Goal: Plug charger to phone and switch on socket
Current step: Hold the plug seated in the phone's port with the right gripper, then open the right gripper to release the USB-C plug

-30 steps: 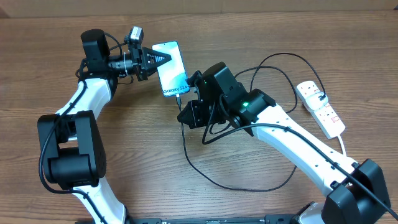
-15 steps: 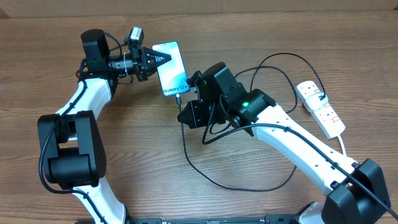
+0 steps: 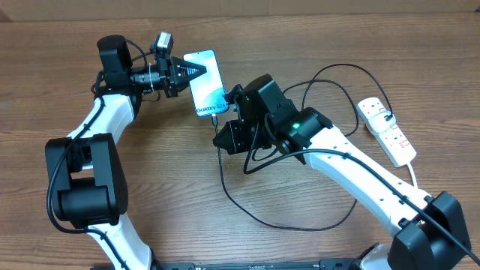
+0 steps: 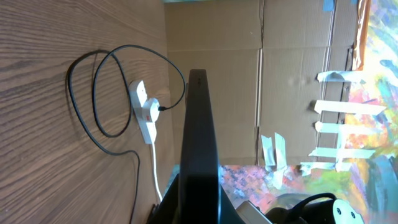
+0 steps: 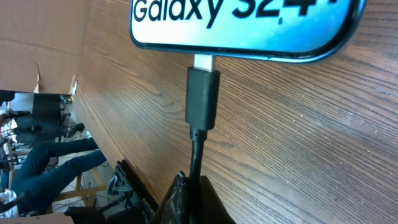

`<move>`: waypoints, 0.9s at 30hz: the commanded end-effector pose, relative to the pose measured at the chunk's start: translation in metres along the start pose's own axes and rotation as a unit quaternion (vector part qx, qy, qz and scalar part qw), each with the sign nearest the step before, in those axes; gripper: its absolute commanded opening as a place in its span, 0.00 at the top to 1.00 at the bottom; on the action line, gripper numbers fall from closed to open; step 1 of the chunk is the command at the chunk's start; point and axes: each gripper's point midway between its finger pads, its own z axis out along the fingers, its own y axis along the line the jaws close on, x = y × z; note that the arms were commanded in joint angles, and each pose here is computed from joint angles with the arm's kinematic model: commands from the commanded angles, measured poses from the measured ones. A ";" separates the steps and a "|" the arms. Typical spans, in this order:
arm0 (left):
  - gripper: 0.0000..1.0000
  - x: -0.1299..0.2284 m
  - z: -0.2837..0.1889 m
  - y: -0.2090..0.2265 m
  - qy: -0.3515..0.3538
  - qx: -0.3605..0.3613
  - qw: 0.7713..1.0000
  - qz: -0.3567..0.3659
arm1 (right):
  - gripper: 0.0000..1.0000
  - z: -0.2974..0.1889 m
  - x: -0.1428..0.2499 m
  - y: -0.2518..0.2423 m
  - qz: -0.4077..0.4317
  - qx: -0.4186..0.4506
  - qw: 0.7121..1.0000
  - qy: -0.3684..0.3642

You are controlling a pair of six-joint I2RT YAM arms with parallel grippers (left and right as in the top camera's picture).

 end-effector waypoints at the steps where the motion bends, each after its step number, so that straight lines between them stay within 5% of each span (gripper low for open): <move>1: 0.96 0.011 0.005 -0.010 0.034 0.018 0.999 0.022 | 0.96 -0.001 -0.010 -0.003 -0.004 0.009 1.000 -0.018; 8: 0.96 0.020 0.015 -0.012 0.056 0.026 0.997 0.044 | 0.94 -0.005 -0.039 -0.016 -0.022 0.057 0.994 -0.087; 16: 0.96 0.012 0.018 -0.007 0.032 0.010 0.998 0.058 | 0.71 -0.005 -0.037 -0.017 -0.020 0.059 0.995 -0.083; 17: 0.96 0.009 0.018 -0.006 0.023 0.004 0.998 0.063 | 0.66 -0.005 -0.036 -0.018 -0.018 0.060 0.995 -0.080; 19: 0.96 -0.001 0.018 0.000 -0.004 -0.013 0.997 0.078 | 0.40 -0.006 -0.029 -0.021 -0.011 0.067 0.995 -0.068; 21: 0.96 -0.008 0.019 0.004 -0.024 -0.027 0.995 0.088 | 0.00 -0.014 -0.022 -0.020 -0.005 0.074 0.996 -0.058; 27: 0.96 -0.015 0.018 0.008 -0.043 -0.040 0.994 0.089 | 0.00 -0.030 -0.011 -0.020 -0.013 0.122 0.990 -0.066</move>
